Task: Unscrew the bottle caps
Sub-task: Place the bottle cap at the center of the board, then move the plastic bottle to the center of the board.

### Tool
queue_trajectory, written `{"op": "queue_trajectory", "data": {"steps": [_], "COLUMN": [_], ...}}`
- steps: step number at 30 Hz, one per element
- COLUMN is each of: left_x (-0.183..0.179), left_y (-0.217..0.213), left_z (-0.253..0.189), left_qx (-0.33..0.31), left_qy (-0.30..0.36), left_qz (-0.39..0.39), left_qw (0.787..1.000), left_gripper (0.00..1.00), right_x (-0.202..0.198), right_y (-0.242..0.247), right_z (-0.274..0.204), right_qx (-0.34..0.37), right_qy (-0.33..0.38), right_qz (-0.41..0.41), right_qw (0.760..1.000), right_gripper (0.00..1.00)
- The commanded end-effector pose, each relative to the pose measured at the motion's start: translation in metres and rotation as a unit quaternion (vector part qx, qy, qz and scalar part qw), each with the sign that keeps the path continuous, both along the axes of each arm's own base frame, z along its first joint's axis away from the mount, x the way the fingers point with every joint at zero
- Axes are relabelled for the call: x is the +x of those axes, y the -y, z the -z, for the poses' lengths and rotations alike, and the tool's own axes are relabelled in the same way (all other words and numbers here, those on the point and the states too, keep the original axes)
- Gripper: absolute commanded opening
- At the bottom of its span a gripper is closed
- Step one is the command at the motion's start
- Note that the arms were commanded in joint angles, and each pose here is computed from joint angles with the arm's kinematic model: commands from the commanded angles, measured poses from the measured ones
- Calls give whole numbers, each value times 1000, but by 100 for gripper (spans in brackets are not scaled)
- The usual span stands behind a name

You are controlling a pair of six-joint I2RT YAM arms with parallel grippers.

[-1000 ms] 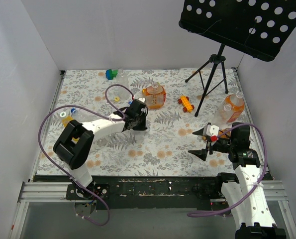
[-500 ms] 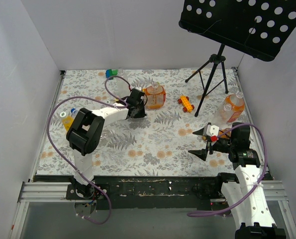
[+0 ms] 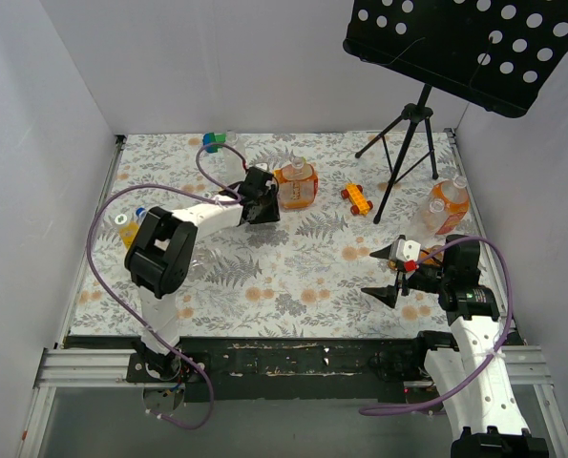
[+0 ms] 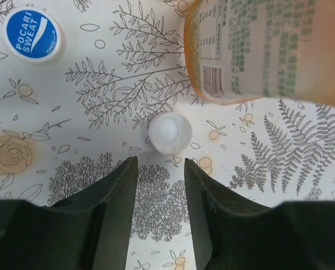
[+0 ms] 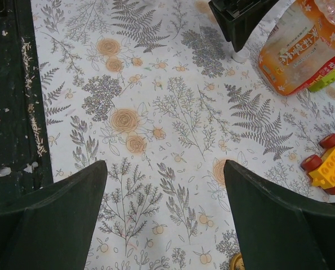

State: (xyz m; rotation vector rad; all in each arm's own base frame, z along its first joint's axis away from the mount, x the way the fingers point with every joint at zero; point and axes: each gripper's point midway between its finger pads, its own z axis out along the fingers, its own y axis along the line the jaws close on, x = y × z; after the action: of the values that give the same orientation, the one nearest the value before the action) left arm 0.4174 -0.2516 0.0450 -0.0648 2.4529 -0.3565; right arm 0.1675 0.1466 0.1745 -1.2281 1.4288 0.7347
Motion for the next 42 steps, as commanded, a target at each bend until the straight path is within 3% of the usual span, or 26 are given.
{"op": "queue_trajectory", "data": {"steps": [1,14,23,27,33,40,42], "left_x": [-4,-77,-130,-154,-187,-196,-193], "left_y": [0,-16,-32,-45,-73,-104,-120], "left_z": [-56,-155,-231,-260,-259,-219,-202], "left_qx": [-29,-101,-139,-143,-97,15,75], "left_qy": [49,120,191,211,203,151,139], "left_qz": [16,87,142,150,164,179,183], "left_qw": [998,984,961,955,961,972,970], "left_gripper": [40,82,98,98,98,98,98], "right_x": [0,2,3,2,1,-1,-2], "right_y": [0,3,7,6,6,5,4], "right_z": [-1,-2,-4,-5,-8,-10,-10], "right_qx": [1,4,9,10,9,14,14], "right_qy": [8,7,13,17,27,27,24], "right_qz": [-3,7,14,12,11,3,-1], "right_qw": [1000,1000,1000,1000,1000,1000,1000], "right_gripper": [91,91,91,91,92,92,91]}}
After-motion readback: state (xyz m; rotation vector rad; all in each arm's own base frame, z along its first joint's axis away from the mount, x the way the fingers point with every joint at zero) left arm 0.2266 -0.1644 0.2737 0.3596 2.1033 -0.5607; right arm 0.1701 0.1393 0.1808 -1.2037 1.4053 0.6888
